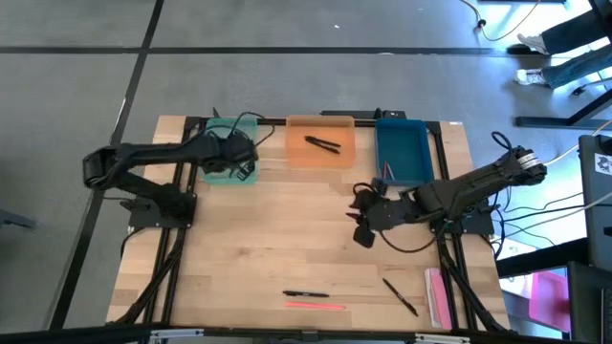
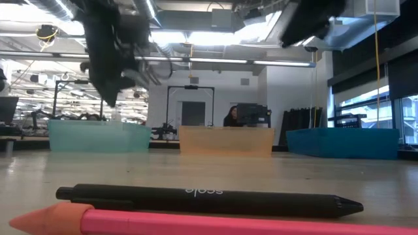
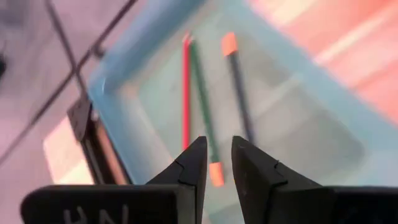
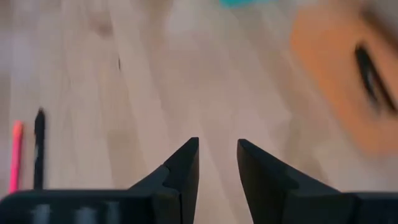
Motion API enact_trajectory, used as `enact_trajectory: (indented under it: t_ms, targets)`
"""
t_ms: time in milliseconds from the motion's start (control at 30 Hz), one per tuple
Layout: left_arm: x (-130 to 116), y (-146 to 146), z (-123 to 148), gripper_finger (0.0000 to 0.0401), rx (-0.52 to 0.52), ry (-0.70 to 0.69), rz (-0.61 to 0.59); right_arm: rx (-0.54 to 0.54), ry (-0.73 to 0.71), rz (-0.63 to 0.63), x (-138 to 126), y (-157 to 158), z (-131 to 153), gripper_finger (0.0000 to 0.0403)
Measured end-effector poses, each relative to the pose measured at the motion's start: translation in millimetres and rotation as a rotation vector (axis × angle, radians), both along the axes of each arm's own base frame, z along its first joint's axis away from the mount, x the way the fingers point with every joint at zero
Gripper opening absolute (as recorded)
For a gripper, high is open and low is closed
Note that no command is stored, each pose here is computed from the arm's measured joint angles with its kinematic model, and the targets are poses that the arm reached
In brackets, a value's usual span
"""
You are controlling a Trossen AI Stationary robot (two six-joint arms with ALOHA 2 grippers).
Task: Sort crayons/erasers/pens/pencils in bins
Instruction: Put the black pen into the orange bin
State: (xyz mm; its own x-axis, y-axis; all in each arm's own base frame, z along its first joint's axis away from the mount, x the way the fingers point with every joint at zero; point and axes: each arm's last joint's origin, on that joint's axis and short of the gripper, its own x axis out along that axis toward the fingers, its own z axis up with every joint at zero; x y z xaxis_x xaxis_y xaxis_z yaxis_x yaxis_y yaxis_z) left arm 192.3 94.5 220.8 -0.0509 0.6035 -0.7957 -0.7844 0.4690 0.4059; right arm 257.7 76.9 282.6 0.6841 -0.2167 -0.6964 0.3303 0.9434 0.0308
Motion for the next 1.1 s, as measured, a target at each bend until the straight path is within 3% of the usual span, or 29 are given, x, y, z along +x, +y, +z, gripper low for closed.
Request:
enact_trajectory:
  t_ms: [233, 467, 667, 800, 900, 1100]
  targets:
    - [6.5, -48.1, 25.7, 0.0065, 0.063, -0.115, -0.325, 0.265, 0.186, -0.139, -22.5, 20.1, -14.2, 0.0113]
    - [22.9, -91.3, 32.2, 0.0065, 0.094, -0.165, -0.673, 0.476, 0.329, -0.314, -42.3, 49.7, -25.5, 0.0113]
    - [35.5, -120.4, 34.3, 0.0065, -0.008, -0.226, -1.054, 0.628, 0.464, -0.485, -53.2, 79.6, -41.1, 0.0113]
    - [42.3, -132.4, 40.2, 0.0065, -0.09, -0.343, -1.273, 0.678, 0.572, -0.568, -56.8, 97.8, -55.7, 0.0113]
    - [44.9, -136.5, 43.3, 0.0065, -0.125, -0.405, -1.355, 0.693, 0.662, -0.579, -59.2, 110.7, -66.6, 0.0113]
    - [45.1, -137.1, 43.6, 0.0065, -0.143, -0.418, -1.37, 0.703, 0.705, -0.526, -57.9, 133.9, -86.0, 0.0113]
